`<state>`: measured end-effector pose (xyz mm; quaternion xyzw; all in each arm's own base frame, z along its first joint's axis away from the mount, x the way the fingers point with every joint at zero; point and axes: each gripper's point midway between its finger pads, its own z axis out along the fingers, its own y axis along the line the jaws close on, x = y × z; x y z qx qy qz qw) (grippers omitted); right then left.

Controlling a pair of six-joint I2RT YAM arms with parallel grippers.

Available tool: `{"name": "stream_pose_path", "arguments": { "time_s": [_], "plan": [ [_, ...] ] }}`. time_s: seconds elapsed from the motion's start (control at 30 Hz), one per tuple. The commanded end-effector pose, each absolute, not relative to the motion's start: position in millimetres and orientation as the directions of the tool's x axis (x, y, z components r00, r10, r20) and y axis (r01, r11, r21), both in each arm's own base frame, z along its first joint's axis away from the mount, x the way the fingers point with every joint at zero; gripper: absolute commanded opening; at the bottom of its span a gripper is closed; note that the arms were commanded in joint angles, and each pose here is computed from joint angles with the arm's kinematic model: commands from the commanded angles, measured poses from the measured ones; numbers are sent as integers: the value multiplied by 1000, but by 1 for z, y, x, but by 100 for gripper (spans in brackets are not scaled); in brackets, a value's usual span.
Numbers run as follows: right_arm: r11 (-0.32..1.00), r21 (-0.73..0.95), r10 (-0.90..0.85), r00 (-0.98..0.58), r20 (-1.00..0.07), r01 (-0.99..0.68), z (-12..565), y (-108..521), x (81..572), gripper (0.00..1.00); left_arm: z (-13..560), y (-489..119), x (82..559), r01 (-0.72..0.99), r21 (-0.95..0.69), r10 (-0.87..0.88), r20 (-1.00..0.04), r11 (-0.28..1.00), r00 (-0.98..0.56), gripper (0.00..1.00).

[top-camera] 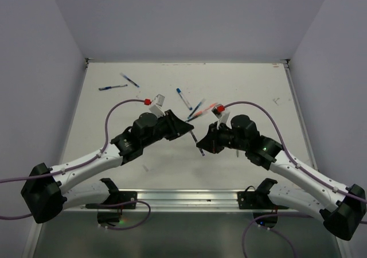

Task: Open the pen caps

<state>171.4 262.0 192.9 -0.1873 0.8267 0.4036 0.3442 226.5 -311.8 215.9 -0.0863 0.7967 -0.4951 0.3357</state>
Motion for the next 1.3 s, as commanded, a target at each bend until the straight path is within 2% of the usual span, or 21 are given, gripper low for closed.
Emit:
{"name": "stream_pose_path", "arguments": {
  "time_s": [0.0,0.03,0.13,0.23,0.37,0.47,0.53,0.57,0.63,0.67,0.73,0.77,0.8,0.93,1.1,1.27],
  "plan": [
    [574,553,-9,-680,-733,-604,206,265,169,0,236,-314,228,247,-860,-490,-465,446,-737,26],
    [572,553,-8,-678,-735,-606,207,266,168,0,237,-314,228,253,-859,-486,-469,445,-738,17],
    [573,554,-10,-681,-732,-604,206,267,170,0,236,-316,228,262,-853,-473,-477,450,-741,0],
    [590,545,-24,-688,-725,-596,202,269,174,0,236,-317,228,267,-852,-468,-481,451,-741,0],
    [599,536,-30,-685,-728,-595,201,273,181,44,236,-315,226,268,-852,-471,-482,451,-739,0],
    [600,534,-31,-684,-728,-596,200,278,186,55,237,-313,226,267,-853,-475,-481,449,-737,0],
    [608,530,-43,-691,-722,-591,195,280,190,54,237,-312,226,267,-849,-476,-486,456,-733,0],
    [609,529,-45,-692,-720,-590,195,281,191,46,236,-312,227,265,-845,-473,-489,464,-733,0],
    [612,532,-43,-697,-716,-585,193,283,192,36,234,-311,228,262,-844,-473,-490,468,-732,0],
    [612,533,-39,-696,-717,-584,193,283,193,25,233,-311,227,260,-844,-474,-489,469,-732,0],
    [611,537,-24,-692,-722,-582,194,284,195,14,230,-311,227,260,-843,-473,-490,471,-732,0],
    [613,536,-26,-692,-721,-581,192,285,196,4,231,-311,228,269,-843,-475,-495,466,-728,0],
    [608,537,-21,-689,-725,-584,194,286,197,0,230,-311,227,279,-840,-471,-502,466,-726,0],
    [606,547,-36,-707,-706,-578,188,289,196,0,228,-307,236,299,-806,-468,-552,511,-690,0],
    [646,530,-49,-722,-690,-549,169,280,192,0,236,-281,272,250,-750,-550,-631,612,-547,0],
    [661,533,-71,-751,-657,-529,153,284,187,0,237,-256,318,147,-750,-616,-624,645,-480,0]
  ]
}}
